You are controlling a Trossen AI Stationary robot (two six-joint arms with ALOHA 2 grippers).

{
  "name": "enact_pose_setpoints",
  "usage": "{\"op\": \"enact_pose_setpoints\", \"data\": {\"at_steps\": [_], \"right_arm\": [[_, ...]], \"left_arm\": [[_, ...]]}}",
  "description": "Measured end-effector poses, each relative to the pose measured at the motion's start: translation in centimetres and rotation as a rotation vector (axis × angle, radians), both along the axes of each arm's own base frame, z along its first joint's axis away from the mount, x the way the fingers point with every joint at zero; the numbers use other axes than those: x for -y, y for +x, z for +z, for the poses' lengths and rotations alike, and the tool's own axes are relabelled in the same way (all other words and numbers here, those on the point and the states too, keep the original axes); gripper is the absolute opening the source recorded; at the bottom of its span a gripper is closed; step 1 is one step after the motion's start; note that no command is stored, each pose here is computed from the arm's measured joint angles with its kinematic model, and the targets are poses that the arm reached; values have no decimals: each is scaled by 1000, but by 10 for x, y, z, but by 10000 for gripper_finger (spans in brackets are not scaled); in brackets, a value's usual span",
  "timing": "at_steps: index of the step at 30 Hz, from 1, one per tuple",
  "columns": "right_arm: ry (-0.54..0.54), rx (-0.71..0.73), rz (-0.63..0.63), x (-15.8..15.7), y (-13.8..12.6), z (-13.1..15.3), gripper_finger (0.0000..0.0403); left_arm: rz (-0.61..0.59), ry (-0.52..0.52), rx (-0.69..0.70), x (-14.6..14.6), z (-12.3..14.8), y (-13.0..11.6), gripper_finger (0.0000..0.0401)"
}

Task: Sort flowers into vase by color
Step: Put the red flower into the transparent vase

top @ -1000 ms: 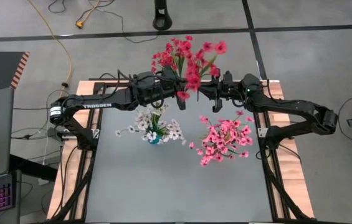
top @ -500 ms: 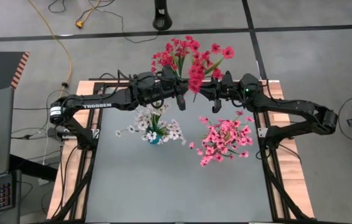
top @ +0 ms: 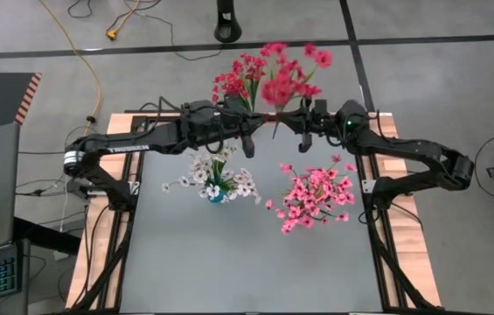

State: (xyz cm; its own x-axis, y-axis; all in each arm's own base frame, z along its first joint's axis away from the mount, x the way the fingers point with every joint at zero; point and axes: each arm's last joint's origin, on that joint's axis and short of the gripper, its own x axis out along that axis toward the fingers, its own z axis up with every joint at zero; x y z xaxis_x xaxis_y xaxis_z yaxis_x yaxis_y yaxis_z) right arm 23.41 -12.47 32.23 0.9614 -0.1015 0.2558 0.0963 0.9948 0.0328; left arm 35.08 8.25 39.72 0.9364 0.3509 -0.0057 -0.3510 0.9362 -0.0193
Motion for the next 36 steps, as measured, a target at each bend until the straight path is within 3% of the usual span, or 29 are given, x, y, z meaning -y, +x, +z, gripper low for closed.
{"op": "enact_pose_setpoints", "data": {"at_steps": [7,13,23,36], "right_arm": [[-10,16,-51,12,-7,2,21],[-47,11,-93,20,-13,2,21],[-200,31,-128,21,-11,3,21],[-194,183,-109,68,8,-40,21]], "left_arm": [[29,53,-136,1,21,-47,0],[28,48,-187,12,18,-99,0],[28,11,-105,34,-45,-178,0],[5,-66,-6,50,-113,-238,0]]}}
